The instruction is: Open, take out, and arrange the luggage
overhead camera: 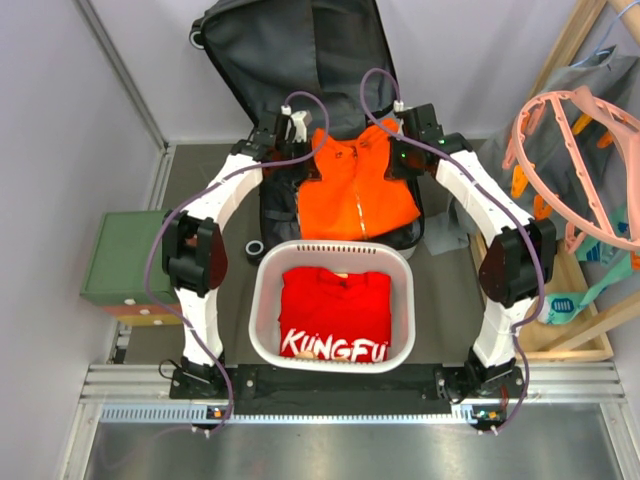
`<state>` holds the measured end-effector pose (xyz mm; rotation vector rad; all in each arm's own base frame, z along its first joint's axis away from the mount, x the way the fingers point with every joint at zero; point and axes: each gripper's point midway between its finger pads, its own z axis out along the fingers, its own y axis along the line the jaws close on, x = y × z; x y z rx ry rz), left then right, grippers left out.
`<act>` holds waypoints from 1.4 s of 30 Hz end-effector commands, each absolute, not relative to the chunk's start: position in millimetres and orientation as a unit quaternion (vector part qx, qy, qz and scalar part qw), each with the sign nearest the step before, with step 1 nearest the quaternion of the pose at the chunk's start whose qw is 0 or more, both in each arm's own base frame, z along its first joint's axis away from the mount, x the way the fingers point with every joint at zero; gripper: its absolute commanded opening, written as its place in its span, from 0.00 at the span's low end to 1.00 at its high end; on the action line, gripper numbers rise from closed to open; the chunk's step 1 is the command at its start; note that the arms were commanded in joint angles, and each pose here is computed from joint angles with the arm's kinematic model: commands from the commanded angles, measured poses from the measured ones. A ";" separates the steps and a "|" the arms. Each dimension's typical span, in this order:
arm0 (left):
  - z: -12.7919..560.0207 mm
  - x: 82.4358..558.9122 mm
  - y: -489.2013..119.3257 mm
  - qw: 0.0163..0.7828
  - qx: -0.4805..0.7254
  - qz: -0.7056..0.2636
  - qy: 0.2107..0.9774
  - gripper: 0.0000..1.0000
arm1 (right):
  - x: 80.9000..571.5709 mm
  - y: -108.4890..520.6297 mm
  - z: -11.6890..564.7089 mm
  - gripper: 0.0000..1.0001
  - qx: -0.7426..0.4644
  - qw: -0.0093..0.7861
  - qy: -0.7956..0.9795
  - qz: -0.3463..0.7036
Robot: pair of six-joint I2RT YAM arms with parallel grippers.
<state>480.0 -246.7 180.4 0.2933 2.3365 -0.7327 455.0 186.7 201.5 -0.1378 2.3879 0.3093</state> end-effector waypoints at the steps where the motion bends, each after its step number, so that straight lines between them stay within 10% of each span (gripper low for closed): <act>1: 259.9 483.7 -249.3 0.407 0.139 -0.302 0.851 0.00 | 476.1 190.8 291.4 0.00 -0.051 0.472 0.867 0.149; 16: 314.4 509.4 -211.0 0.468 0.113 -0.294 0.826 0.00 | 476.5 189.5 356.2 0.00 -0.050 0.533 0.829 0.163; 31: 177.2 507.8 -206.6 0.369 0.099 -0.268 0.884 0.00 | 467.7 192.2 202.5 0.03 -0.042 0.384 0.912 0.136; 42: 121.6 508.4 -205.6 0.326 0.103 -0.256 0.904 0.00 | 449.9 160.6 171.8 0.58 -0.023 0.325 0.944 0.053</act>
